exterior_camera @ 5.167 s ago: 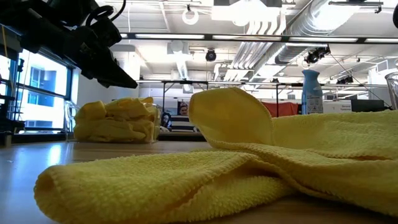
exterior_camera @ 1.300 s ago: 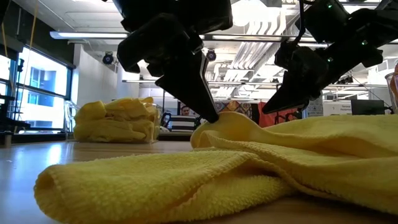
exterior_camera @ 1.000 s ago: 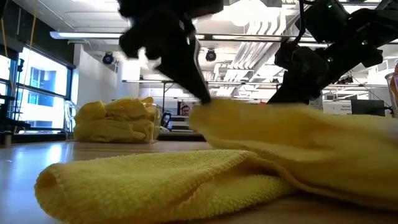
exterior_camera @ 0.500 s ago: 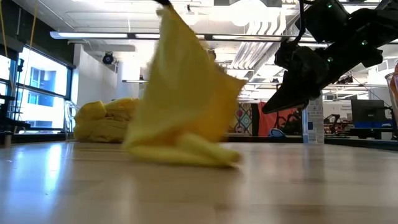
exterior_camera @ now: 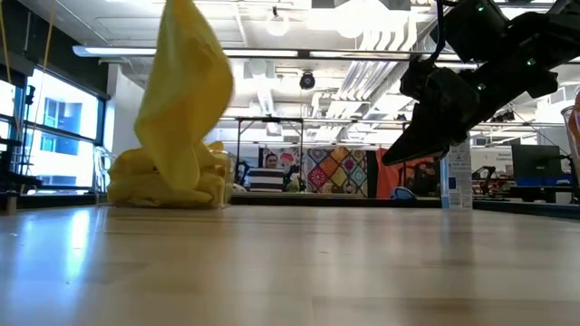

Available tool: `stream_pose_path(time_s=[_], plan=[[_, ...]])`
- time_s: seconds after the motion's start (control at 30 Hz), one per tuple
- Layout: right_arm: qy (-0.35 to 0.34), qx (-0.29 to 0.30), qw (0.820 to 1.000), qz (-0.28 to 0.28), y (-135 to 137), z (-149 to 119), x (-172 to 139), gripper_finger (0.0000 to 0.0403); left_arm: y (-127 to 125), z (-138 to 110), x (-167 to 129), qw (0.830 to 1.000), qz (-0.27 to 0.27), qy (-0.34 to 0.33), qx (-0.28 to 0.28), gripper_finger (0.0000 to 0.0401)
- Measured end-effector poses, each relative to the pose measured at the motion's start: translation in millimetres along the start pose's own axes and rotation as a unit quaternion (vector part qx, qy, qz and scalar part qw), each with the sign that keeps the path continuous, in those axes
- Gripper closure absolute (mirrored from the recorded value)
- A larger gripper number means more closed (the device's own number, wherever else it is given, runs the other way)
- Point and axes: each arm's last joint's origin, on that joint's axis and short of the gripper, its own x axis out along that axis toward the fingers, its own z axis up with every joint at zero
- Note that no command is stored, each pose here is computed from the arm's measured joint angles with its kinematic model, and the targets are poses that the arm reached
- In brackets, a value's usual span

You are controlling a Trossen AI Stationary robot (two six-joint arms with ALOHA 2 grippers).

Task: Sort microfiber towel by color & place in baskets
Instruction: Put the yellow towel into the top transparent bin

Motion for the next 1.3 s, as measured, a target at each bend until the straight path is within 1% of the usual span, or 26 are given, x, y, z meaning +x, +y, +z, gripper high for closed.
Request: stream_pose_path(time_s=[0.2,0.27,0.33,0.43,0.57,0.73,0.83,0.93,1.0,1.07,1.17,1.23,1.3], plan=[[0.0,-0.003,1.0,0.0,0.0,0.0,0.0,0.0386,45.6,8.1,9.5,0.996,0.083,0.005,-0.034,0.0401],[0.0,-0.003,1.0,0.0,-0.2,0.1,0.0,0.0386,57.9,13.3,10.7,0.994,0.101,-0.002,-0.045,0.0401],[0.0,-0.003,1.0,0.0,-0.2,0.1,0.0,0.0386,67.6,18.5,11.1,0.992,0.116,-0.01,-0.054,0.0401],[0.0,-0.003,1.0,0.0,-0.2,0.1,0.0,0.0386,73.9,22.3,11.5,0.99,0.126,-0.019,-0.065,0.0401],[0.0,-0.003,1.0,0.0,-0.2,0.1,0.0,0.0386,70.3,18.0,13.6,0.991,0.124,-0.009,-0.047,0.0401],[0.0,-0.003,1.0,0.0,-0.2,0.1,0.0,0.0386,55.7,12.3,25.1,0.991,0.131,0.019,-0.015,0.0401],[0.0,-0.003,1.0,0.0,-0.2,0.1,0.0,0.0386,50.1,15.7,36.5,0.991,0.131,0.017,-0.009,0.0401],[0.0,-0.003,1.0,0.0,-0.2,0.1,0.0,0.0386,46.3,17.7,47.4,0.992,0.124,0.009,-0.024,0.0401],[0.0,-0.003,1.0,0.0,-0.2,0.1,0.0,0.0386,40.1,15.0,55.6,0.992,0.122,0.022,-0.017,0.0401],[0.0,-0.002,1.0,0.0,-0.2,0.1,0.0,0.0386,32.1,7.4,63.5,0.99,0.129,0.053,0.006,0.0401],[0.0,0.0,1.0,0.0,-0.2,0.1,0.0,0.0386,18.8,-15.1,74.2,0.983,0.141,0.111,0.045,0.0401],[0.0,0.0,1.0,0.0,-0.2,0.1,0.0,0.0386,14.1,-33.0,77.6,0.977,0.143,0.148,0.056,0.0401],[0.0,0.0,1.0,0.0,-0.2,0.1,0.0,0.0386,9.3,-52.9,79.1,0.972,0.131,0.186,0.056,0.0401]])
